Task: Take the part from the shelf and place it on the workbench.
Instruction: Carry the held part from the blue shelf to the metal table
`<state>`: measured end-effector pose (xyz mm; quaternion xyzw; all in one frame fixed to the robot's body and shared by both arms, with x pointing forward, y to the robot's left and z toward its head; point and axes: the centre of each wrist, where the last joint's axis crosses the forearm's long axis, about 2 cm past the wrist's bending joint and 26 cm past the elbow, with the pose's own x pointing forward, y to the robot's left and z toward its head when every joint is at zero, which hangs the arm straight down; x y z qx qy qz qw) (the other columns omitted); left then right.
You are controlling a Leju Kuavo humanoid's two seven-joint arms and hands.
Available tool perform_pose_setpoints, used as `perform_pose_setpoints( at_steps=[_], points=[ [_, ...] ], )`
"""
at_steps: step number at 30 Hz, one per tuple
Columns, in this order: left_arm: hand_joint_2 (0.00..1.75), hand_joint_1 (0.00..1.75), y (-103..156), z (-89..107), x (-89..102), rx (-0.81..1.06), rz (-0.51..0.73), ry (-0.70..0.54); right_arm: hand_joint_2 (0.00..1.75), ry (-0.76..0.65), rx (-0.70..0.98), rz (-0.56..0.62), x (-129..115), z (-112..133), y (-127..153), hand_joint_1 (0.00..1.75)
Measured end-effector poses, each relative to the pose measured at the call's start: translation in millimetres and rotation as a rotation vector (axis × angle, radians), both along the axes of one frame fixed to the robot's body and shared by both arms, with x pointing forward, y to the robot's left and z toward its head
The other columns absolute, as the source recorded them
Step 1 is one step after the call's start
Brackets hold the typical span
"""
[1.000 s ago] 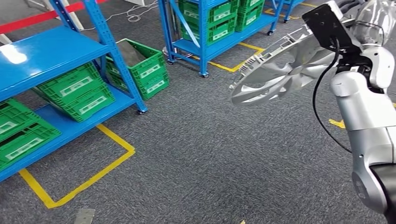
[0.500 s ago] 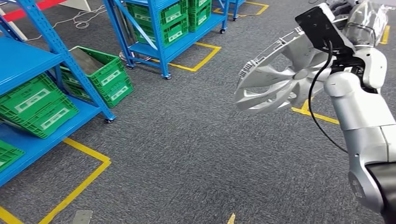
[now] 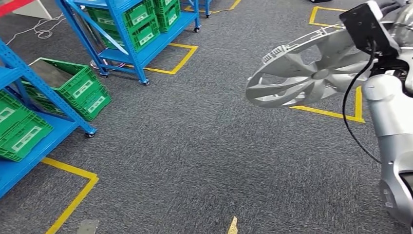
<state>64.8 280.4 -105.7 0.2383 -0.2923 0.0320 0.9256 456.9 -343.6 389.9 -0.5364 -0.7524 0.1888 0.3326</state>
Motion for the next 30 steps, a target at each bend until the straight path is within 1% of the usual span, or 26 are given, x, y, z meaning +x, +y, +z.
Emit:
perform_pose_setpoints(
  at_steps=[2, 5, 7, 11, 15, 19, 22, 30],
  points=[
    [1.75, 0.00, 0, -0.4, -2.9, -0.001, 0.001, 0.005, 1.75, -0.012, 0.001, -0.008, -1, 5, -5, 1.75],
    [1.75, 0.00, -1, -1.4, -9.4, -0.003, 0.005, 0.016, 1.75, -0.023, -0.001, -0.013, -4, 5, -11, 1.75],
    [1.75, 0.00, -1, -1.5, -10.9, -0.003, 0.009, 0.017, 1.75, -0.043, 0.001, -0.012, -9, 6, -15, 1.75],
    [1.75, 0.00, 0, -1.8, -12.7, -0.002, 0.020, 0.013, 1.75, -0.116, 0.004, 0.001, -23, 16, -20, 1.75],
    [1.75, 0.00, -1, -1.7, -12.0, -0.004, 0.024, 0.009, 1.75, -0.171, -0.011, -0.003, -37, 24, -30, 1.75],
    [1.75, 0.00, -1, -1.9, -13.8, -0.004, 0.029, 0.012, 1.75, -0.219, -0.025, 0.005, -48, 32, -32, 1.75],
    [1.75, 0.00, -2, -1.9, -14.0, -0.006, 0.031, 0.012, 1.75, -0.233, -0.029, 0.008, -53, 31, -33, 1.75],
    [1.75, 0.00, -1, -1.7, -12.1, -0.005, 0.039, 0.007, 1.75, -0.283, -0.038, 0.009, -65, 40, -39, 1.75]
  ],
)
